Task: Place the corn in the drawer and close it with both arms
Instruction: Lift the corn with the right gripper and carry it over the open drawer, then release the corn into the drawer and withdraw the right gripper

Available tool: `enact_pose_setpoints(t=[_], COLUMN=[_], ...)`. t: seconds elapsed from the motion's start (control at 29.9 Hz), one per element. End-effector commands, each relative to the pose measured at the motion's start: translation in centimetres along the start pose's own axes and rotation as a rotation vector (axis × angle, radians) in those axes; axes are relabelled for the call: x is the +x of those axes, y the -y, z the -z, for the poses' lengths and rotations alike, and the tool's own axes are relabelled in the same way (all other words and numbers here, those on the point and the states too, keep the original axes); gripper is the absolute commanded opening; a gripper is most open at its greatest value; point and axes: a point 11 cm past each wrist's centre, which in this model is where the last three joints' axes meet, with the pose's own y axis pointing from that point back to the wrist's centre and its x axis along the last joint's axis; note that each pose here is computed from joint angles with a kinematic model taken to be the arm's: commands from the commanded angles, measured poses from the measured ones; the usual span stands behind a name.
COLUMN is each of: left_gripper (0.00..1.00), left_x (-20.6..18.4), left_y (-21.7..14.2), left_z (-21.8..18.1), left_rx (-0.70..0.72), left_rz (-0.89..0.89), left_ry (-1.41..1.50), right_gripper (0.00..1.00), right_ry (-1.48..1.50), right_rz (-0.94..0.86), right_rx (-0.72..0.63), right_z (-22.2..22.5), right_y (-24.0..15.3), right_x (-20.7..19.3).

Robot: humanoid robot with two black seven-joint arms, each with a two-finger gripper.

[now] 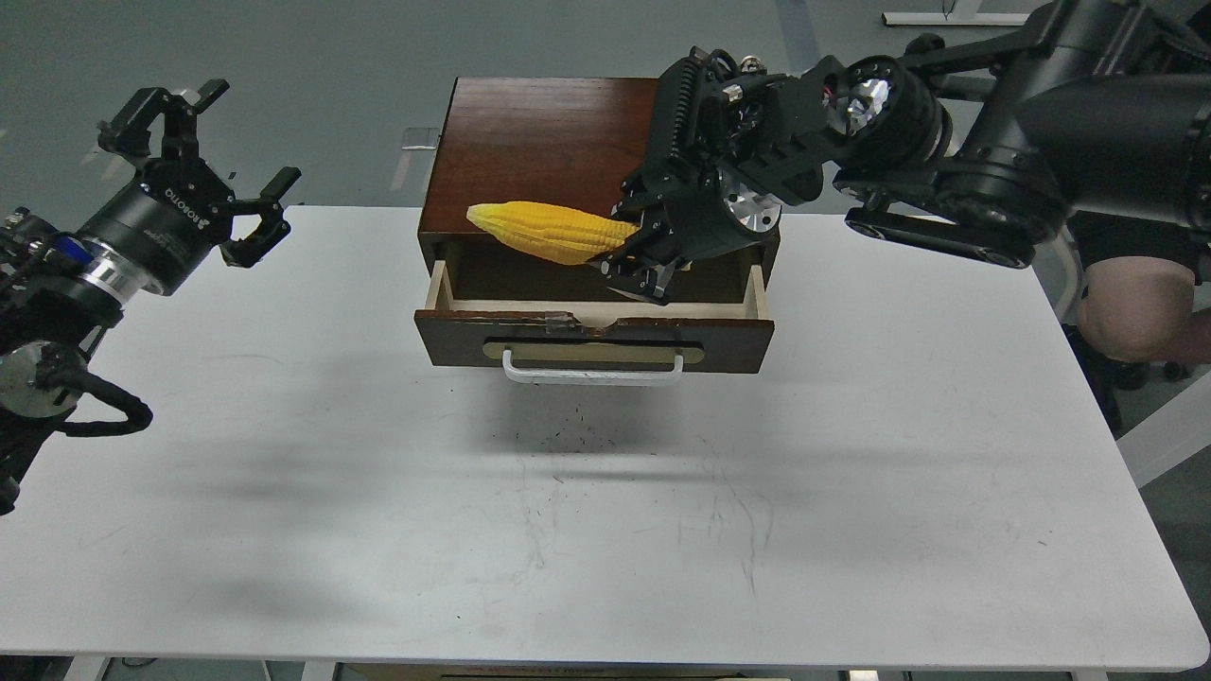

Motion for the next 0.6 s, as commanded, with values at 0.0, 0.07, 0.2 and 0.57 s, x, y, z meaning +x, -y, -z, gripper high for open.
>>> enact_pose_setpoints(t=[0.0, 0.07, 0.2, 0.57], left_gripper=[1.00, 1.00, 1.00, 1.00], left_x=[0.14, 0.26, 0.46, 0.42], left_y=[-0.12, -0.20, -0.36, -0.33], left_z=[-0.16, -0.30, -0.60, -0.55], left_rx=[0.000, 0.000, -0.001, -0.001], left_rz=[-0.003, -0.005, -0.009, -0.008], left_ry=[0.004, 0.008, 0.015, 0.014], right_gripper=[0.15, 0.25, 0.70, 0.91], right_ry=[-0.004, -0.002, 0.002, 0.006], right_rz=[0.009, 0.018, 0.009, -0.014], right_rx=[0.006, -0.001, -0.003, -0.003], right_z=[0.24, 0.01, -0.06, -0.06], right_y=[0.53, 0.55, 0.51, 0.44], right_x=[-0.25, -0.63, -0.67, -0.48])
